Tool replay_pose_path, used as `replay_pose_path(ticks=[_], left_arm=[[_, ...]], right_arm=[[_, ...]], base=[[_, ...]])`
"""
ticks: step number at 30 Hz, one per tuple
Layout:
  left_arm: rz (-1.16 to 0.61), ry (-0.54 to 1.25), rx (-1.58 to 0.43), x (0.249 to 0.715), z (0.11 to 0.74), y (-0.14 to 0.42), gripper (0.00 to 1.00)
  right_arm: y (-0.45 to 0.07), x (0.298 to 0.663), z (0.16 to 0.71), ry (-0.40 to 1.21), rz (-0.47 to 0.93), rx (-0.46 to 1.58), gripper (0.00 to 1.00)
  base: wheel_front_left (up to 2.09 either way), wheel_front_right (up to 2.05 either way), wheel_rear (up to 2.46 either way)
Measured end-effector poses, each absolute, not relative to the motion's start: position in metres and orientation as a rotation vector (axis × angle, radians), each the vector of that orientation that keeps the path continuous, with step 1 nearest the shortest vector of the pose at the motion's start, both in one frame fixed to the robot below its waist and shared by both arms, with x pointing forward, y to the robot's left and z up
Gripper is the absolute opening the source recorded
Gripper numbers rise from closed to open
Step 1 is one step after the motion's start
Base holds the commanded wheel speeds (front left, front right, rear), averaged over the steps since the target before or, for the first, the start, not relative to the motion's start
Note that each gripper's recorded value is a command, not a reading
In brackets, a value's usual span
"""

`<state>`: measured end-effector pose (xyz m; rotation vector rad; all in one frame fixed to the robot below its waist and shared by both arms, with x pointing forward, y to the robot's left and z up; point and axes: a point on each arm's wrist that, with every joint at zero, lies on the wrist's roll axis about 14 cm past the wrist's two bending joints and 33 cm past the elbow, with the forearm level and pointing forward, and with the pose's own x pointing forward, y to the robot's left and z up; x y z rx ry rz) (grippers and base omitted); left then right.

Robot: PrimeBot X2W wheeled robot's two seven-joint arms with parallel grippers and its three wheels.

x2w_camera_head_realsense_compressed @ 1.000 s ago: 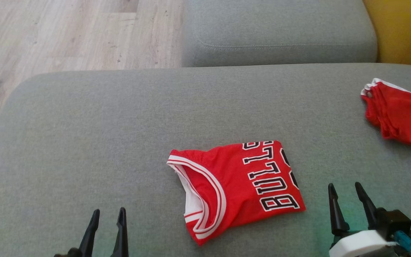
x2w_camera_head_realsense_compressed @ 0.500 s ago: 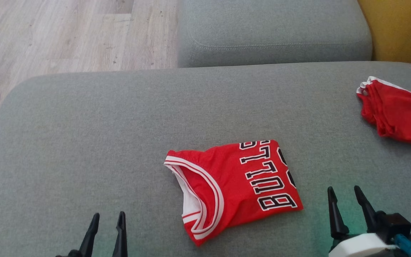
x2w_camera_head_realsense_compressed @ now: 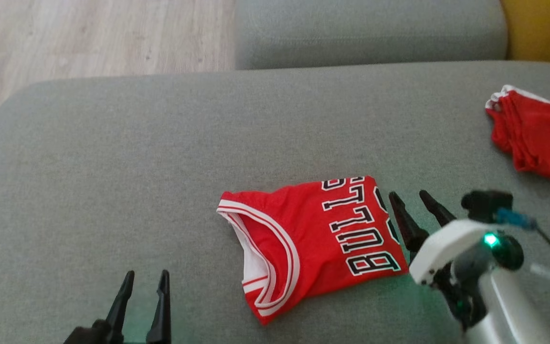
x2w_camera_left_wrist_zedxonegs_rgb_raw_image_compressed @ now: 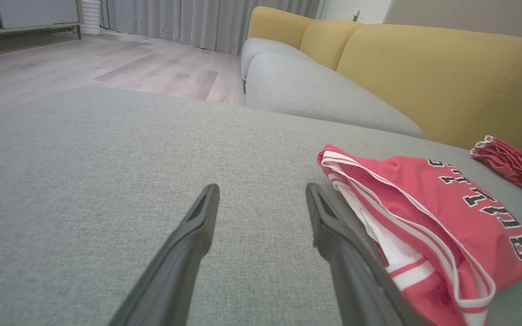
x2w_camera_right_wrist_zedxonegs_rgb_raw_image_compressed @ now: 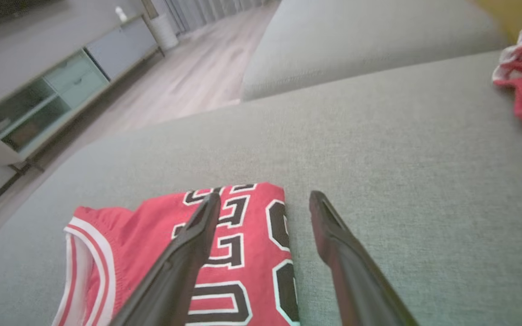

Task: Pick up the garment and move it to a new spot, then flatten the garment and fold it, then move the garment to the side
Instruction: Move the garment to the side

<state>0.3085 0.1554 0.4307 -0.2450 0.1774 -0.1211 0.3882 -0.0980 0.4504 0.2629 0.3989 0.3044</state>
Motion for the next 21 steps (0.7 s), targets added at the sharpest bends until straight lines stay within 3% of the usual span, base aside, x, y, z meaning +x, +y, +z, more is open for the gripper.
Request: replay_pose_path(ticks=[10, 16, 17, 21], left_arm=[[-0.120, 0.191, -0.257, 0.320, 0.427, 0.155, 1.00], [-0.101, 0.208, -0.262, 0.317, 0.422, 0.160, 1.00], [-0.098, 0.206, -0.261, 0.318, 0.422, 0.161, 1.00], [-0.096, 0.191, -0.258, 0.322, 0.427, 0.162, 1.00]], right_arm=[[-0.088, 0.378, 0.381, 0.790, 0.357, 0.201, 1.00], [-0.071, 0.389, 0.375, 0.872, 0.388, 0.243, 1.00], [-0.067, 0.392, 0.377, 0.873, 0.398, 0.256, 0.00], [-0.049, 0.396, 0.384, 0.855, 0.441, 0.303, 0.00]], base=[[0.00, 0.00, 0.00], [0.00, 0.00, 0.00], [0.00, 0.00, 0.00], [0.00, 0.00, 0.00]])
